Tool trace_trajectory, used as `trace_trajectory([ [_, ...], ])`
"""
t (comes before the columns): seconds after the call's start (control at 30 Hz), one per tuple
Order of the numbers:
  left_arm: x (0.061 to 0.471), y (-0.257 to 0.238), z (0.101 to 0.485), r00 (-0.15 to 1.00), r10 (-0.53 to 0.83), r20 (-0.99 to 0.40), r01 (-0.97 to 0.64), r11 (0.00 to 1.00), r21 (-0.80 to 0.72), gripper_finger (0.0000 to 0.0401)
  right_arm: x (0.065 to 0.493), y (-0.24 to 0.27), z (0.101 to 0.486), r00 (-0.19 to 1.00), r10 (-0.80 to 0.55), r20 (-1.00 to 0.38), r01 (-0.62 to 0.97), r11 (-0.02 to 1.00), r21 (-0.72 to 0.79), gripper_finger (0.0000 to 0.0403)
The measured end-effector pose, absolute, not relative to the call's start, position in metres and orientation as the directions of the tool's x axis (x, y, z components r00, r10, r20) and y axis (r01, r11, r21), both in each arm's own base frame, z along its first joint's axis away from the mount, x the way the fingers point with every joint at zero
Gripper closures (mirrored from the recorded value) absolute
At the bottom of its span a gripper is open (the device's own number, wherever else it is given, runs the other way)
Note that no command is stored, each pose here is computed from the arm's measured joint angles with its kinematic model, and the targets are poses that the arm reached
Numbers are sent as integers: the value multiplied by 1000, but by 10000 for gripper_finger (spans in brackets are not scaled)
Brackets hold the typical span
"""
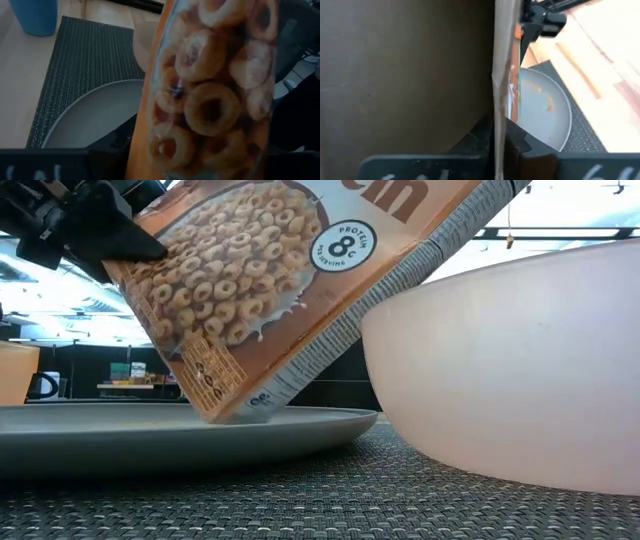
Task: Arrange a breakfast setting
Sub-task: Pour the cereal into the orange bowl
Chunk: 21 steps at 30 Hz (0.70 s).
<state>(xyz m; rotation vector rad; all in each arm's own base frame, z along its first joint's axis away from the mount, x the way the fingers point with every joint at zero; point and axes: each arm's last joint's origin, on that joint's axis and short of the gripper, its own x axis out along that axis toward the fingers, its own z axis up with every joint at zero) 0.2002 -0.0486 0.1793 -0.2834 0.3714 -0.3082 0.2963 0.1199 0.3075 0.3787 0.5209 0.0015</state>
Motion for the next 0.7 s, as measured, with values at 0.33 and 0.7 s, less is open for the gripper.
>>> trace_trajectory([
  [0.33,197,-47,208,877,-334,-344,236,925,-297,211,279,112,327,884,104,-456,99,910,402,307],
  [0.7,198,-40,267,778,-283,-560,190,957,-220,219,238,96,354,887,72,-455,112,925,363,299],
])
